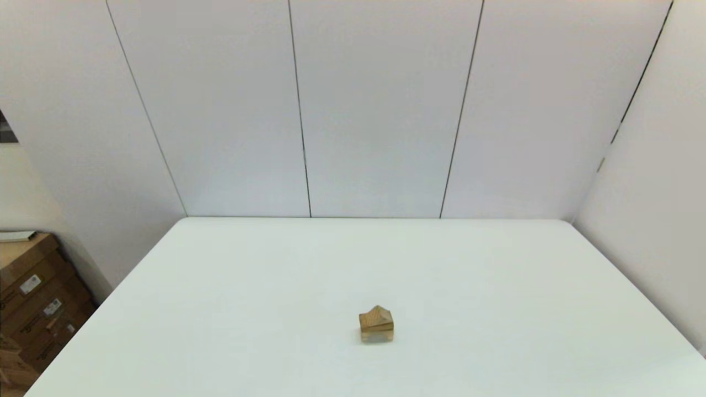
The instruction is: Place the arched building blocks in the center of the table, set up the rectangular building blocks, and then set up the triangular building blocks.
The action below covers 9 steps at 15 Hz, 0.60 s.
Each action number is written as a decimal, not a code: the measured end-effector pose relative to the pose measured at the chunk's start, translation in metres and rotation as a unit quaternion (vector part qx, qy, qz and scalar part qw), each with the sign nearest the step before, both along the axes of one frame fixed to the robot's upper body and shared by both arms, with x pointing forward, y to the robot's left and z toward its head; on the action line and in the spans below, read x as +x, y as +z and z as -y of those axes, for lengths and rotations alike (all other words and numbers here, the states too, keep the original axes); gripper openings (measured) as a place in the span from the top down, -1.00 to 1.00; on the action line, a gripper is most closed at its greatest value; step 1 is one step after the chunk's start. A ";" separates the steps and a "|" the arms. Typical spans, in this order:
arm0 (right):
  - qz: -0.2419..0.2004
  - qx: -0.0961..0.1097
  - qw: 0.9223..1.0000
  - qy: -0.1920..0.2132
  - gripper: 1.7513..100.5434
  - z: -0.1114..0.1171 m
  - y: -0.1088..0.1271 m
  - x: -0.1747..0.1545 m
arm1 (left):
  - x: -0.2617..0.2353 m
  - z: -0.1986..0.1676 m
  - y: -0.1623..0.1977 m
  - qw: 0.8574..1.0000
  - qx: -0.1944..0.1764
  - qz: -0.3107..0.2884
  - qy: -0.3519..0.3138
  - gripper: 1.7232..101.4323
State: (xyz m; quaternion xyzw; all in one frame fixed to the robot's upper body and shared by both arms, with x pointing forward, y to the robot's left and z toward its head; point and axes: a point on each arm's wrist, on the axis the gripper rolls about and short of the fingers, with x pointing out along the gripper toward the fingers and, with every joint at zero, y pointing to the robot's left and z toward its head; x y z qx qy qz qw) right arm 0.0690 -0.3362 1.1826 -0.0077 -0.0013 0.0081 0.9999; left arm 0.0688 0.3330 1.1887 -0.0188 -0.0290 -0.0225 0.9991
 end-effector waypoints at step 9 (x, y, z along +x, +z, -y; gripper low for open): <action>0.000 0.001 1.000 0.000 -0.95 0.000 0.000 0.000 | 0.000 0.000 -0.003 0.886 -0.462 -0.034 -0.029 -0.93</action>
